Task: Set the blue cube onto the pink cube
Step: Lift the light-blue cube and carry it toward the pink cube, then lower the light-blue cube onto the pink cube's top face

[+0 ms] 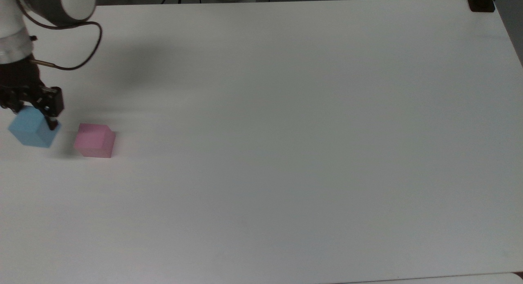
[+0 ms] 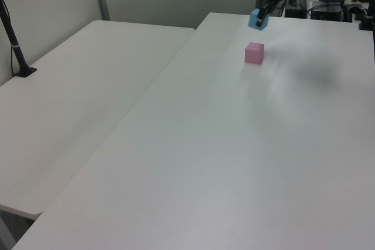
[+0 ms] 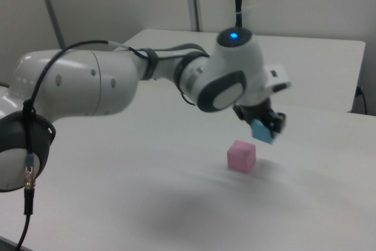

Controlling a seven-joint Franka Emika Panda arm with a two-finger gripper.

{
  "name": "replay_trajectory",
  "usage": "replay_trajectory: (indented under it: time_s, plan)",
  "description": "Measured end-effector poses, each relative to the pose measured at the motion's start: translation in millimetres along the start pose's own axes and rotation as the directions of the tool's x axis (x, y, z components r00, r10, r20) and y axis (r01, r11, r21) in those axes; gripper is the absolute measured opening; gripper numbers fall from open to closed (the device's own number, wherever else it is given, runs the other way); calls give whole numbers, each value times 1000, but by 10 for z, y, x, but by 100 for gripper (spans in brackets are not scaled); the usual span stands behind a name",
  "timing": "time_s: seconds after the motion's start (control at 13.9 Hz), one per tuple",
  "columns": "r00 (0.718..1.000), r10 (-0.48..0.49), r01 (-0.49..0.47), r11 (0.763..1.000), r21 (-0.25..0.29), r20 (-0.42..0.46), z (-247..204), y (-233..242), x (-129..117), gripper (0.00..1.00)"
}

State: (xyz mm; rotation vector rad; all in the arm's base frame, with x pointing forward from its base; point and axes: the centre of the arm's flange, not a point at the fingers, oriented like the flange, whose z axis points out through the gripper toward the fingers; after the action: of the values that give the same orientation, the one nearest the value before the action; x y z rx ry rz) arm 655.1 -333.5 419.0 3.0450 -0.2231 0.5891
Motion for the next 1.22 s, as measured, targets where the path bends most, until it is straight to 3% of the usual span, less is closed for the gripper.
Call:
replay_trajectory:
  time_s: [0.14,0.36,0.86,1.0,1.08,1.22]
  plan:
    - [1000,-9,9,1000,19,5,47,-385,96,59]
    - [999,-20,19,999,26,42,209,-649,47,59]
    - [990,-30,26,999,28,140,239,-646,-78,60]
    - [987,-33,33,999,5,154,247,-652,-90,67]
    - [985,-35,37,999,-9,167,278,-655,-118,81]
    - [984,-38,41,999,-13,176,306,-657,-143,98]
